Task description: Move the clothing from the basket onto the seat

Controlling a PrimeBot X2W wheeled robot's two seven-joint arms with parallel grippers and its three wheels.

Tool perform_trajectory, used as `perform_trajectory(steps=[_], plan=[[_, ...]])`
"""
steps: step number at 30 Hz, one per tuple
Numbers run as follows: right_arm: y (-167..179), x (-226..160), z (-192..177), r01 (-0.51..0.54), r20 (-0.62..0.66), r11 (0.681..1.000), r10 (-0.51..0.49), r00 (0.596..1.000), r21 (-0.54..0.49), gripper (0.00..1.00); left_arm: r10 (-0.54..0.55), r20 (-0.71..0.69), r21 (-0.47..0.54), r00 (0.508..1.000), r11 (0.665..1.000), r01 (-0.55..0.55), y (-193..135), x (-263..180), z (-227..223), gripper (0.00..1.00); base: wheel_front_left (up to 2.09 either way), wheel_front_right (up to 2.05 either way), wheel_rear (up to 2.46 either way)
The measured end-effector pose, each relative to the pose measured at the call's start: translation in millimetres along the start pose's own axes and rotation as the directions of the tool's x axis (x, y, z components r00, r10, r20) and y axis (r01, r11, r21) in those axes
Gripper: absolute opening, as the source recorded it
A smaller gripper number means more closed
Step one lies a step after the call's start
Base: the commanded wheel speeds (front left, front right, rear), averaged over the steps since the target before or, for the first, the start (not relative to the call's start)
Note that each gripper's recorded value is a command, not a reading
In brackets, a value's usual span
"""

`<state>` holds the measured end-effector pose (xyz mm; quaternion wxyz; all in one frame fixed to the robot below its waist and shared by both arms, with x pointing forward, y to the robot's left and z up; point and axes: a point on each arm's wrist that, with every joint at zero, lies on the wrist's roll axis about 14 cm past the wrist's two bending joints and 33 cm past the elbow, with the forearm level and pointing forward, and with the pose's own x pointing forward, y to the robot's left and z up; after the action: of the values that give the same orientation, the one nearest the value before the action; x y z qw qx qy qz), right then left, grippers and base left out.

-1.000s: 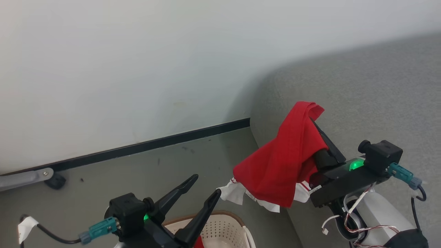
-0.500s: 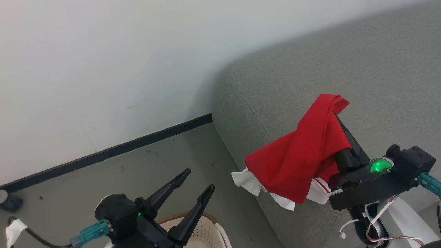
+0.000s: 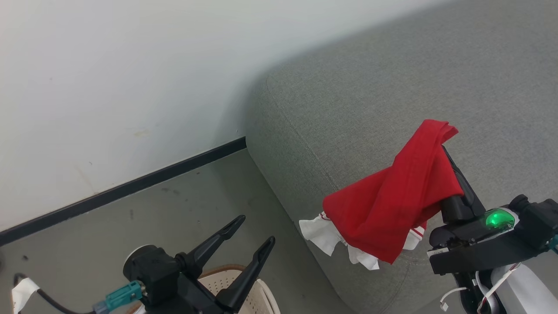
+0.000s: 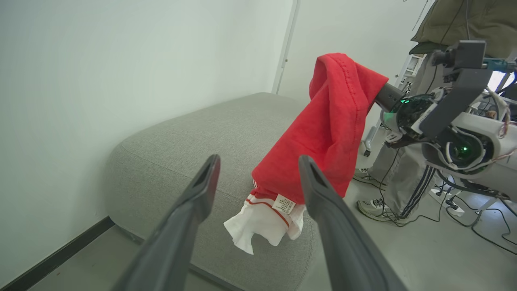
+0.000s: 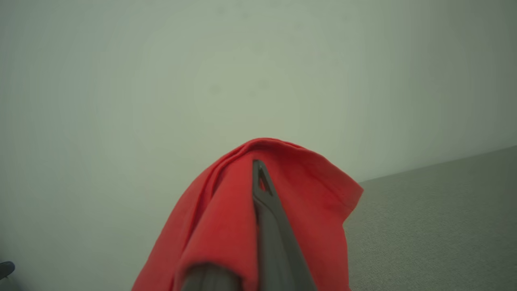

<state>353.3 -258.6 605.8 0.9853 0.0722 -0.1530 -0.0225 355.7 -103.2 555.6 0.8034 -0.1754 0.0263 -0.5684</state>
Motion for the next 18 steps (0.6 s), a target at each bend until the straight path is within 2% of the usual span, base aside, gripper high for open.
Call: perform_trajectory(steps=[11, 18], plan=[[-3, 6, 7, 0.006, 0.027, 1.000, -0.006, 1.000, -0.012, 0.00, 0.021, 0.011, -0.011, 1.000, 1.000, -0.020, 5, -3, 0, 1.00, 0.00, 0.00, 0.00], [-11, 26, 5, 0.007, 0.028, 1.000, -0.007, 1.000, 0.000, 0.00, 0.045, 0.008, -0.019, 0.999, 0.999, -0.045, 16, -10, -3, 1.00, 0.00, 0.00, 0.00]])
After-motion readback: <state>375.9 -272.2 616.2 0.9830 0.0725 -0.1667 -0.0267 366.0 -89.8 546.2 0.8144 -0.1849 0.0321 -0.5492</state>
